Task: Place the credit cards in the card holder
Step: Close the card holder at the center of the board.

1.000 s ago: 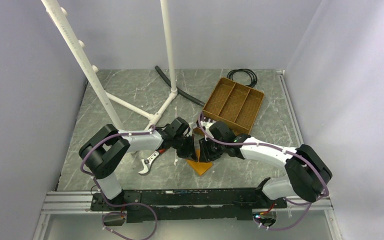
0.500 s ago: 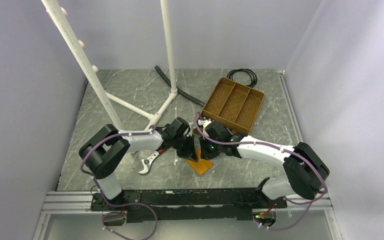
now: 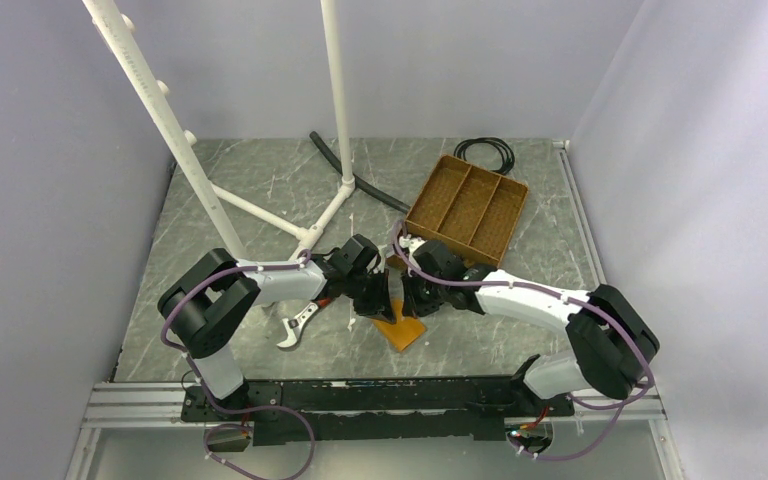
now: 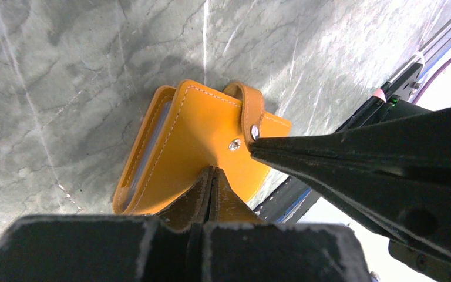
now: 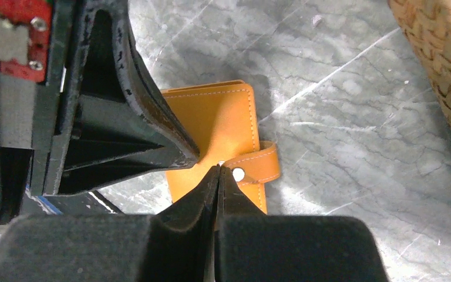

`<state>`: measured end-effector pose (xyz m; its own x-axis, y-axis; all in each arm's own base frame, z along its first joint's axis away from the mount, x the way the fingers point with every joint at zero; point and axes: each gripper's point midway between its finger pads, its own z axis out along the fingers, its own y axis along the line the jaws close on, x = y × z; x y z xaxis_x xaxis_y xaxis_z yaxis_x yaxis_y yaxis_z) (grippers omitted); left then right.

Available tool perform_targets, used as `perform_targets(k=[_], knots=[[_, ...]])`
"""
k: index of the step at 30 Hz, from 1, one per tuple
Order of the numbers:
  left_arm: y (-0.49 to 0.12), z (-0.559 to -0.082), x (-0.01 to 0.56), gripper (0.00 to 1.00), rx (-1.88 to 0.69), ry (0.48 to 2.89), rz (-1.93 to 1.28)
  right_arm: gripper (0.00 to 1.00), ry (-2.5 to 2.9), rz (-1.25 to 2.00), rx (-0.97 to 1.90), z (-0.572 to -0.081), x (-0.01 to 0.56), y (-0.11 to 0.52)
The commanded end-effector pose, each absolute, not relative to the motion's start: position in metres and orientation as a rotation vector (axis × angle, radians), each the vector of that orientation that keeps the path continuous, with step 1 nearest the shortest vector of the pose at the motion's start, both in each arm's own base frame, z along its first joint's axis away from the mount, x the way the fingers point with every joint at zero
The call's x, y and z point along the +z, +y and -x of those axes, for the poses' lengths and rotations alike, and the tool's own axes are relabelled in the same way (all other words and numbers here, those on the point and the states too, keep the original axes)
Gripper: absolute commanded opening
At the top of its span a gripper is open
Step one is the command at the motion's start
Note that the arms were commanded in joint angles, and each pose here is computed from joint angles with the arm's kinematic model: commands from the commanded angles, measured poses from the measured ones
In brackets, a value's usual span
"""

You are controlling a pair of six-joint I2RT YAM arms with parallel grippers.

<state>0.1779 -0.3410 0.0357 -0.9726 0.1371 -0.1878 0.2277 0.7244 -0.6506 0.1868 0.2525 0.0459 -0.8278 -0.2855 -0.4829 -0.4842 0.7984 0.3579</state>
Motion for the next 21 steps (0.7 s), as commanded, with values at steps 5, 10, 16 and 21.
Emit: perform_targets(k=[5, 10, 16, 21], knots=[[-0.334, -0.166, 0.025, 0.0, -1.021, 2.849, -0.314, 0.24, 2.487, 0.589, 0.644, -0.195, 0.067, 0.249], [-0.336, -0.166, 0.024, 0.0, -1.027, 2.849, -0.316, 0.35, 2.484, 0.674, 0.458, -0.192, 0.058, 0.248], [-0.334, -0.165, 0.024, 0.0, -1.023, 2.852, -0.309, 0.36, 2.467, 0.701, 0.359, -0.194, 0.049, 0.248], [-0.335, -0.165, 0.024, 0.0, -1.024, 2.852, -0.309, 0.35, 2.447, 0.726, 0.325, -0.197, 0.047, 0.252]])
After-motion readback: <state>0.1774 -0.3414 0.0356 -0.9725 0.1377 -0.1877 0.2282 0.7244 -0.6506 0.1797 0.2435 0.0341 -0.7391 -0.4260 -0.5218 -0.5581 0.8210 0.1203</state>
